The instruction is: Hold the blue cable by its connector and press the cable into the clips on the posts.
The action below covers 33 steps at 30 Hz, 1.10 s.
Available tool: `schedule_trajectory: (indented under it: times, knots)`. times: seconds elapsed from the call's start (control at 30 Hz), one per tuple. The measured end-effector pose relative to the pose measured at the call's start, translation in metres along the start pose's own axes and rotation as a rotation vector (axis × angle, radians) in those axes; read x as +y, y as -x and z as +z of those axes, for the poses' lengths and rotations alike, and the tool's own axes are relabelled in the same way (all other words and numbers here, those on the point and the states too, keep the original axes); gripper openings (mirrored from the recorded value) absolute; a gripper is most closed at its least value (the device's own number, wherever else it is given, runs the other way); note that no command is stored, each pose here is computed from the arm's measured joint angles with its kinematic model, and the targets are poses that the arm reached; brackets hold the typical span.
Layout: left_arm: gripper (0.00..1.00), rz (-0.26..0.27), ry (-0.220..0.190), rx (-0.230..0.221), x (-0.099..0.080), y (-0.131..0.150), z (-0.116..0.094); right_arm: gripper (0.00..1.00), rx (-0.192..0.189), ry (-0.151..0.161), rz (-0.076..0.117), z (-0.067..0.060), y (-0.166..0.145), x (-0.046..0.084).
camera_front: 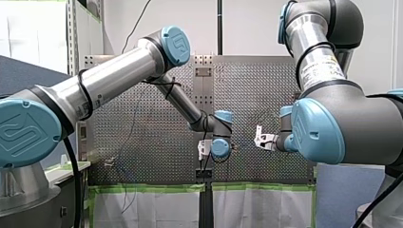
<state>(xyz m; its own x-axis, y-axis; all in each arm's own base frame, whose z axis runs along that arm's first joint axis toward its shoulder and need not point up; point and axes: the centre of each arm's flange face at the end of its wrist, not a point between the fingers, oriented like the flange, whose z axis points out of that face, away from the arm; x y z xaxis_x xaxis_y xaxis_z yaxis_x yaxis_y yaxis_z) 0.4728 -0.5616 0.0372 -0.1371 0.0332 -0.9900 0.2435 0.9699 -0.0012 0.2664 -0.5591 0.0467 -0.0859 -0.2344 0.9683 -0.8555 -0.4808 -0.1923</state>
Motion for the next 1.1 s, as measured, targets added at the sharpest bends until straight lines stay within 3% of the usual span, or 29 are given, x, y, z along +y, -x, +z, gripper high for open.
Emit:
schedule_trajectory:
  times: [0.37, 0.8, 1.1]
  knots:
    - [0.00, 0.026, 0.000, 0.048, 0.009, -0.017, 0.005, 0.00, -0.003, -0.009, -0.021, 0.002, -0.002, -0.001]
    - [0.00, 0.006, -0.007, 0.013, 0.005, 0.013, 0.029, 0.00, 0.002, -0.011, -0.029, 0.005, -0.005, 0.000]
    - [0.00, 0.015, 0.018, 0.016, 0.020, 0.022, 0.043, 0.00, 0.011, -0.010, -0.031, 0.008, -0.009, 0.002]
